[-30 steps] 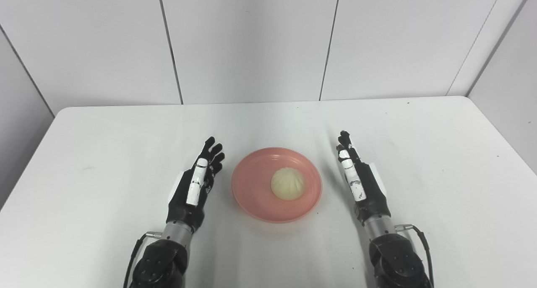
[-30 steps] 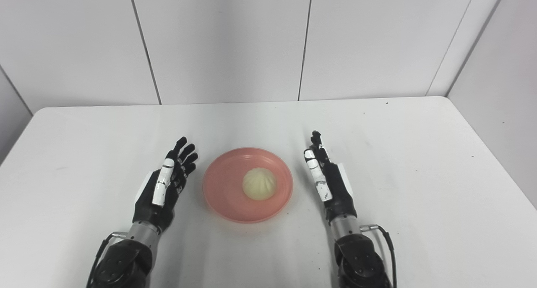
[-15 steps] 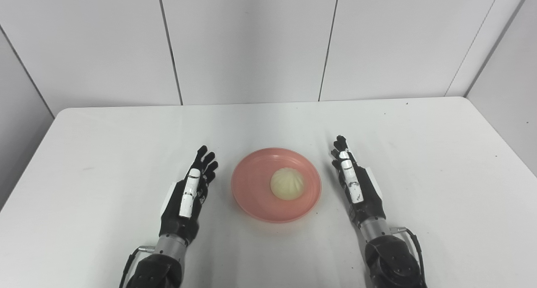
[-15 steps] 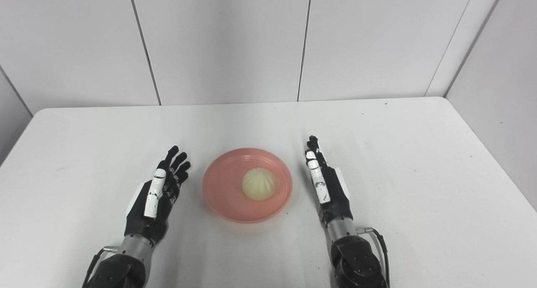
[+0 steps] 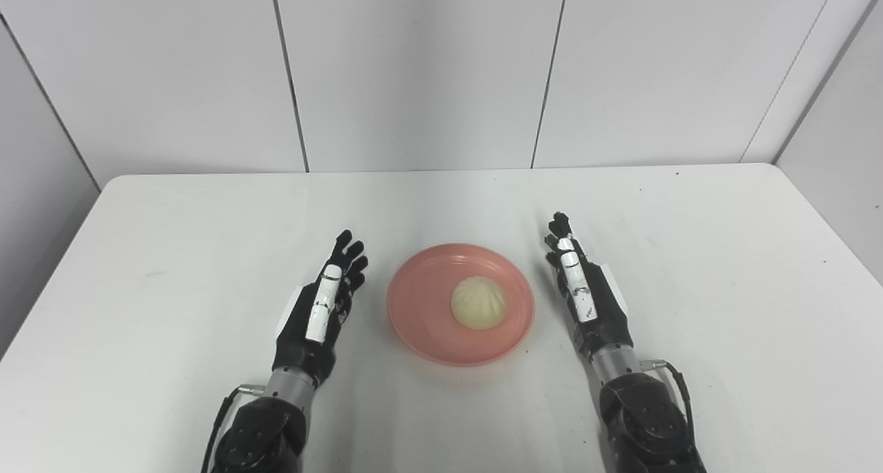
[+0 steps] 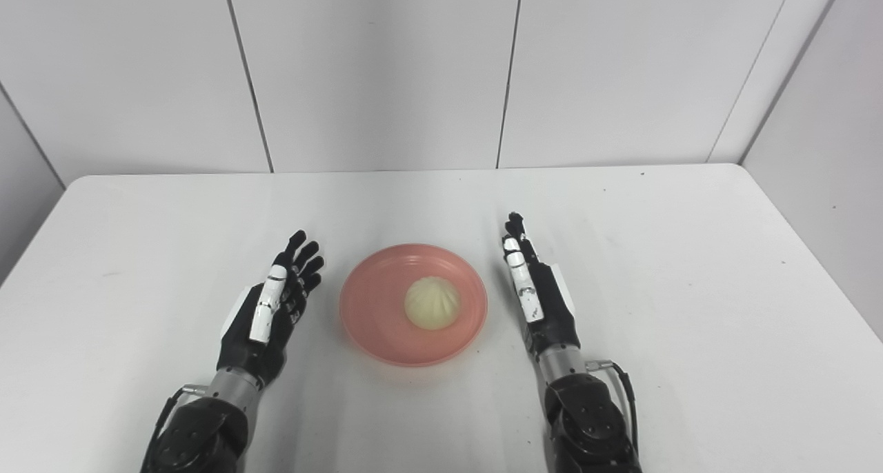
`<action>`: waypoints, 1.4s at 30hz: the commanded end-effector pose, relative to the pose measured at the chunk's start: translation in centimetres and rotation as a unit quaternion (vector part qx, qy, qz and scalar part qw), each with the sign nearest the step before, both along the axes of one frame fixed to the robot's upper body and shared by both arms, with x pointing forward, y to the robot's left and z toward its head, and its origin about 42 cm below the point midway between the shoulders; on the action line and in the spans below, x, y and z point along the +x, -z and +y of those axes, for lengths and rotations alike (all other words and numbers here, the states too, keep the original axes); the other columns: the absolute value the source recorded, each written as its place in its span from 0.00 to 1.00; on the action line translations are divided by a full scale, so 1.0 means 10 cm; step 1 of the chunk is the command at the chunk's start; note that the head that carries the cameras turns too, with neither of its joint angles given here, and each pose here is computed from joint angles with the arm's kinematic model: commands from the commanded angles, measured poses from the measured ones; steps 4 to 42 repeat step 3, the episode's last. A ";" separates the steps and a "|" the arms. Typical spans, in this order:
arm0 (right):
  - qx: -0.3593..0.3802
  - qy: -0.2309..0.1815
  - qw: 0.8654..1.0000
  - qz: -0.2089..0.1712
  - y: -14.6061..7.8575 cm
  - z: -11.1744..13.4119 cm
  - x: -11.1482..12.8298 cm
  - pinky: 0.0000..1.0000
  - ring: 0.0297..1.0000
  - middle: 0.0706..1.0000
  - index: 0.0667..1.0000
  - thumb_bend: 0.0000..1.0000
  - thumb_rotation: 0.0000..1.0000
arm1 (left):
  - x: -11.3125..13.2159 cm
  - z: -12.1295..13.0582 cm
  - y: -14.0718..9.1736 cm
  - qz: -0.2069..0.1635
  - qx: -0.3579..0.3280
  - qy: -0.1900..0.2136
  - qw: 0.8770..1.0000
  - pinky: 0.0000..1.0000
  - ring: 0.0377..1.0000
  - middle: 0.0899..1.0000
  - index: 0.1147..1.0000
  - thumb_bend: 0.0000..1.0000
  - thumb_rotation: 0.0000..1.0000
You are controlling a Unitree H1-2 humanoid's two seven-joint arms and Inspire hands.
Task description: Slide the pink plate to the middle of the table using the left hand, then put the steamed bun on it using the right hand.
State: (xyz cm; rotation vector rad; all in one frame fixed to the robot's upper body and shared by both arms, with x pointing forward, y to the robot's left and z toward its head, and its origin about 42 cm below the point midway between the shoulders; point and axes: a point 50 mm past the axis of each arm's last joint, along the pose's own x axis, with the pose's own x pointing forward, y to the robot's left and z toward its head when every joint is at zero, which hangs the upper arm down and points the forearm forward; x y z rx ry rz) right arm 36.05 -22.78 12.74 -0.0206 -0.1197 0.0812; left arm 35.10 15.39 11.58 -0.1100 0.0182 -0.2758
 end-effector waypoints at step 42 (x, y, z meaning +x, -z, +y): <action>-0.002 0.004 1.000 0.016 0.25 -0.04 -0.09 1.00 1.00 1.00 1.00 0.38 1.00 | -0.08 0.03 0.33 0.068 0.018 0.000 0.997 1.00 0.97 0.98 0.99 0.48 1.00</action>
